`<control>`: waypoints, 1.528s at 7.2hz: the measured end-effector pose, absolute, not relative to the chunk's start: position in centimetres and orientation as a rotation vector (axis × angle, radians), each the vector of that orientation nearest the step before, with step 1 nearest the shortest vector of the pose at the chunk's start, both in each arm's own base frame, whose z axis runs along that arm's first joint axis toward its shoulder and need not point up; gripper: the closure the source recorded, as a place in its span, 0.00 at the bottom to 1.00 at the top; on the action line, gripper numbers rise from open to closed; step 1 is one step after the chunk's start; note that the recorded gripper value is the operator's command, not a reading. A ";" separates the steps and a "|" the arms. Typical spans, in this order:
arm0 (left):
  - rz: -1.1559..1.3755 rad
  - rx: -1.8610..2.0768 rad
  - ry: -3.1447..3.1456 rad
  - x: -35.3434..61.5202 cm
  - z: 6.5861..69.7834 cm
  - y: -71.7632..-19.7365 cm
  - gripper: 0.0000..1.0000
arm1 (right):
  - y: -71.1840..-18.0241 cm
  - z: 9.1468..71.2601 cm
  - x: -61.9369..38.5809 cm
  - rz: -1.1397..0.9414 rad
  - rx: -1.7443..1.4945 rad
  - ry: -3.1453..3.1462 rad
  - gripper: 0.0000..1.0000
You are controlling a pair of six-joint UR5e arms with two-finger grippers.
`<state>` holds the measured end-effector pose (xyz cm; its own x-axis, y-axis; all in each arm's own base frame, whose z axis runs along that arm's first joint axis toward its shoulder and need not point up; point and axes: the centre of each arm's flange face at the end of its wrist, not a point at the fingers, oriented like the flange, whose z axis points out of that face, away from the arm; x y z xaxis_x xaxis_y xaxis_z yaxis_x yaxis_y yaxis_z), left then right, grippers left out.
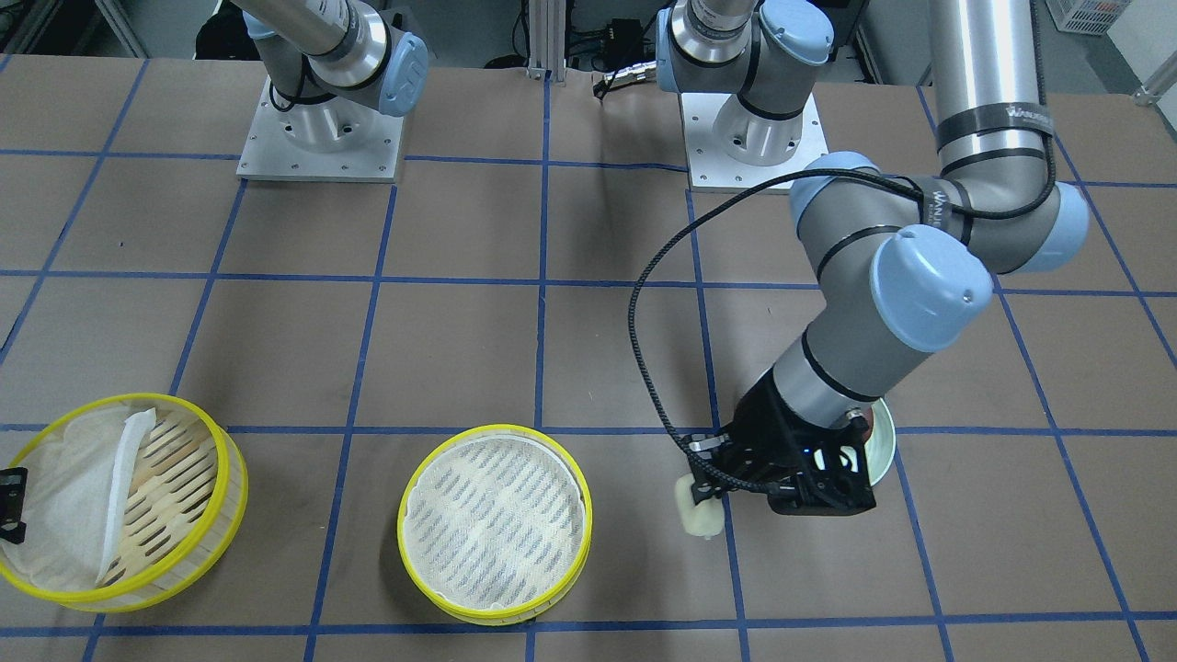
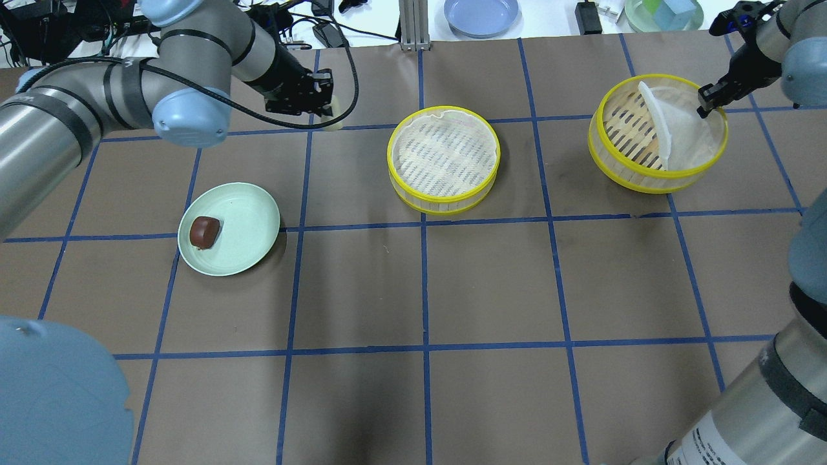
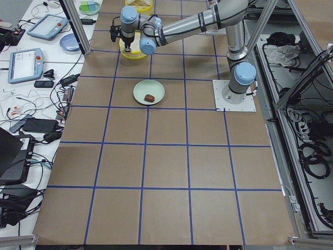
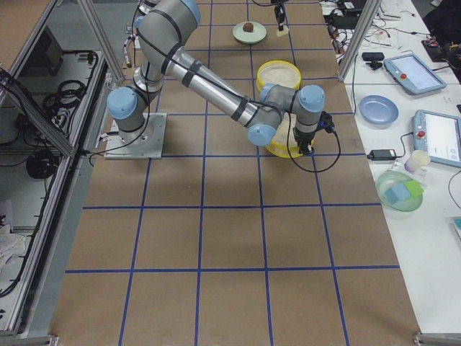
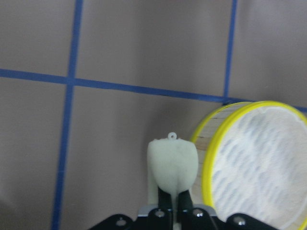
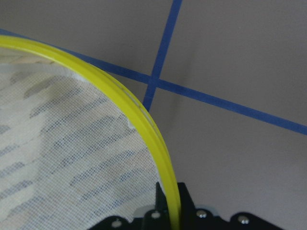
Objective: Stack buns with steamer
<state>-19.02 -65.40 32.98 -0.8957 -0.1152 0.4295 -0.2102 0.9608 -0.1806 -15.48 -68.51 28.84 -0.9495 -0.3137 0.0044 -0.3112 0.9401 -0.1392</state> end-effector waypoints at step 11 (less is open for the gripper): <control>0.203 0.444 -2.548 -28.1 24.8 -65.5 0.00 | -67.0 33.4 -0.7 -0.182 -0.159 3.143 1.00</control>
